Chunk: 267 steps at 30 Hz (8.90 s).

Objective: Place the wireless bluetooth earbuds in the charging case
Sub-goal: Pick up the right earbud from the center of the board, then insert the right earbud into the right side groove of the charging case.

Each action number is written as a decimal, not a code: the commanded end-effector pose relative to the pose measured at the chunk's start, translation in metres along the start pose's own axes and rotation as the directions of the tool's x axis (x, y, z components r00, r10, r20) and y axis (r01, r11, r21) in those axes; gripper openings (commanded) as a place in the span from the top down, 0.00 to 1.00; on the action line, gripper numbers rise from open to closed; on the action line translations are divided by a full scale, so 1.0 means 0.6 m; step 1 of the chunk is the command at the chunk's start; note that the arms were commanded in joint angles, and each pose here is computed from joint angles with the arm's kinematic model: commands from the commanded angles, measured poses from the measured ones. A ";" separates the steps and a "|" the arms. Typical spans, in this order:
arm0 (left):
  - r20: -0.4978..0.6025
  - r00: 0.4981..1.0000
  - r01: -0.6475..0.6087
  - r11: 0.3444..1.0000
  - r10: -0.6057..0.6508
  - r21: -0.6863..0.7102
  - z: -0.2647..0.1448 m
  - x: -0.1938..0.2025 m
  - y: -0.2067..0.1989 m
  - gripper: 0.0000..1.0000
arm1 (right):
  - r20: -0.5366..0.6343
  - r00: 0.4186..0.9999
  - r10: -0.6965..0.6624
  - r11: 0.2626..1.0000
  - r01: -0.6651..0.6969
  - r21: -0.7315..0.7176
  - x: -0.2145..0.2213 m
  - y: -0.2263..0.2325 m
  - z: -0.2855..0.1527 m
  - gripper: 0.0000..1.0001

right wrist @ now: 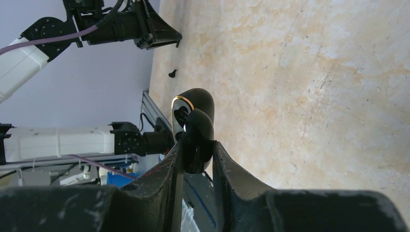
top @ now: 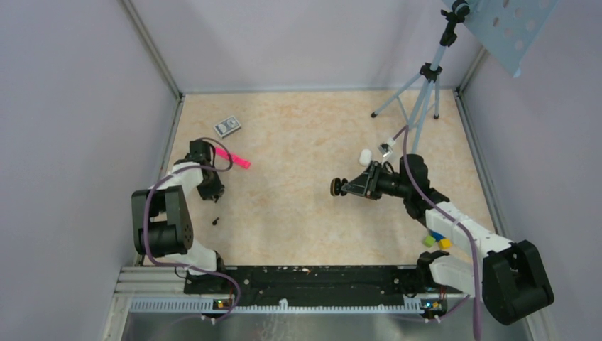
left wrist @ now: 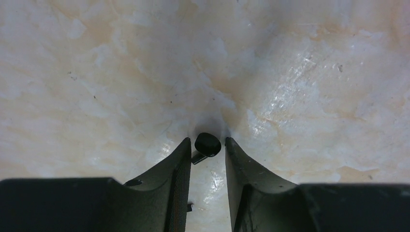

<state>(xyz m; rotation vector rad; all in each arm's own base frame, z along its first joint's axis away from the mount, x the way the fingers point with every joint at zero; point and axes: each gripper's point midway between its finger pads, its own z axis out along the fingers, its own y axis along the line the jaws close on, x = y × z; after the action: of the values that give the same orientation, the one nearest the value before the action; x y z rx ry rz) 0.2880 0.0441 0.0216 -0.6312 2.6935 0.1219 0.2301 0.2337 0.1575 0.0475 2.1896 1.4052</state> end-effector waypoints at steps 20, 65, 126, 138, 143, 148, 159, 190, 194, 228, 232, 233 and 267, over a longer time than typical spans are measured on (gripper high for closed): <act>-0.016 0.999 0.050 0.961 -0.047 0.272 -0.036 -0.005 -0.076 0.79 | 0.021 0.997 -0.076 0.997 0.076 -0.018 -0.011 0.033 -0.015 1.00; 0.580 0.787 -0.567 -0.123 0.209 0.814 -0.520 0.093 -0.434 0.89 | -0.058 0.997 -0.044 0.999 0.044 0.003 -0.003 0.053 0.015 1.00; 0.618 0.749 -0.612 -0.107 0.238 0.784 -0.451 0.221 -0.535 0.90 | 0.092 0.981 0.168 0.978 -0.177 0.106 -0.023 0.074 0.028 1.00; 0.633 0.731 -0.637 -0.079 0.257 0.767 -0.436 0.218 -0.535 0.91 | 0.084 0.982 0.170 0.981 -0.176 0.081 -0.022 0.077 0.032 1.00; 0.636 0.725 -0.642 -0.074 0.265 0.763 -0.433 0.219 -0.533 0.91 | 0.090 0.982 0.165 0.982 -0.172 0.080 -0.024 0.080 0.030 1.00; 0.637 0.723 -0.648 -0.057 0.266 0.759 -0.427 0.218 -0.528 0.91 | 0.092 0.982 0.167 0.981 -0.175 0.084 -0.025 0.078 0.030 1.00; 0.663 0.710 -0.670 -0.063 0.237 0.740 -0.452 0.206 -0.526 0.90 | 0.092 0.983 0.160 0.981 -0.168 0.092 -0.023 0.074 0.029 1.00; 0.721 0.651 -0.736 -0.033 0.238 0.676 -0.462 0.181 -0.527 0.90 | 0.075 0.984 0.160 0.978 -0.169 0.124 -0.014 0.061 0.029 1.00; 0.721 0.638 -0.744 -0.025 0.271 0.668 -0.447 0.185 -0.526 0.90 | 0.072 0.984 0.160 0.978 -0.168 0.124 -0.013 0.063 0.028 1.00; 0.688 0.675 -0.695 -0.084 0.266 0.714 -0.453 0.208 -0.523 0.90 | -0.171 0.985 -0.003 0.804 0.104 0.585 -0.016 -0.009 0.000 1.00; 0.683 0.679 -0.691 -0.081 0.268 0.719 -0.449 0.209 -0.525 0.90 | -0.215 0.976 -0.039 0.709 0.179 0.682 -0.009 -0.045 -0.018 1.00; 0.684 0.678 -0.692 -0.081 0.267 0.717 -0.449 0.209 -0.525 0.90 | -0.228 0.973 -0.041 0.697 0.191 0.691 -0.006 -0.052 -0.019 1.00; 0.632 0.707 -0.703 0.217 0.318 0.678 -0.356 0.198 -0.436 0.90 | -0.393 0.919 0.010 0.610 0.306 0.731 0.096 -0.152 0.046 1.00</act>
<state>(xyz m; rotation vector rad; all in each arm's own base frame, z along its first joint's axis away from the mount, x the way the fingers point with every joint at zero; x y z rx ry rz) 0.2300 -0.2878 0.1806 0.6771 1.9691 -0.9915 0.2109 0.2213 0.0453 -0.0937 2.9161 0.2021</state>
